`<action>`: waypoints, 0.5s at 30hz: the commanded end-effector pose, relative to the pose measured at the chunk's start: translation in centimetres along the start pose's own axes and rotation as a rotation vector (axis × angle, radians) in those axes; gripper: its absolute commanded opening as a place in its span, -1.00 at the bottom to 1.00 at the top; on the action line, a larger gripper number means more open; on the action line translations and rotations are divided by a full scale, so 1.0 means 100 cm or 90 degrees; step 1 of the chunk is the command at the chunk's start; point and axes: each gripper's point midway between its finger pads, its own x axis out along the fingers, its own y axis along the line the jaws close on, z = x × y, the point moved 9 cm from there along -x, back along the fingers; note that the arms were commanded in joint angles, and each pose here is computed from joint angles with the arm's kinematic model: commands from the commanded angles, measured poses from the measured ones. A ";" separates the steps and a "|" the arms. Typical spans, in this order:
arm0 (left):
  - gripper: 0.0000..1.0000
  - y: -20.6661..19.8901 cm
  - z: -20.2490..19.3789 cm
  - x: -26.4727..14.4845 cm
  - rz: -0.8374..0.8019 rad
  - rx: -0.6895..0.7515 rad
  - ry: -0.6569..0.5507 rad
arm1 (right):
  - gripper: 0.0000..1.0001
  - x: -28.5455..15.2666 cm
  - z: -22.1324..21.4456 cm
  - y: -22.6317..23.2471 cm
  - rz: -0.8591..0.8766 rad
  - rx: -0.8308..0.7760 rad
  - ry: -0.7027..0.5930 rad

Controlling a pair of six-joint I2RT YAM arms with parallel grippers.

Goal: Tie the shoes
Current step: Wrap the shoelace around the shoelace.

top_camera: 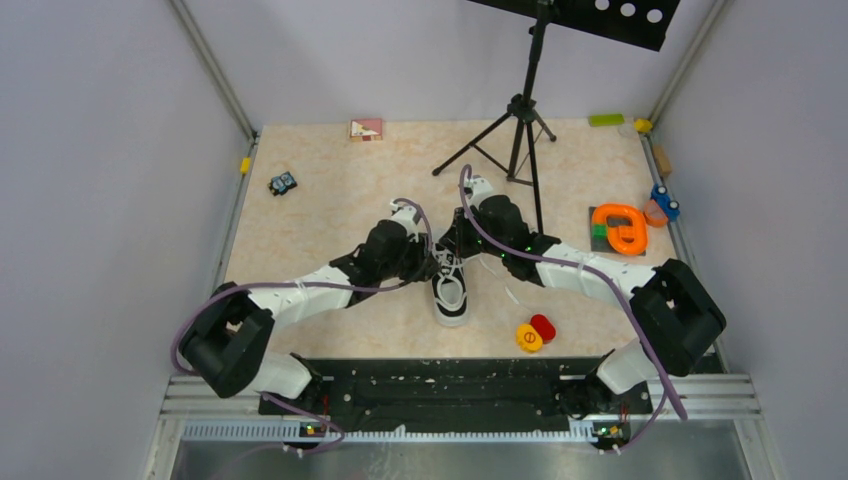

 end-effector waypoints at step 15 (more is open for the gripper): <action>-0.29 -0.013 0.026 0.005 -0.015 0.032 -0.042 | -1.00 0.000 0.011 0.012 0.035 -0.003 -0.039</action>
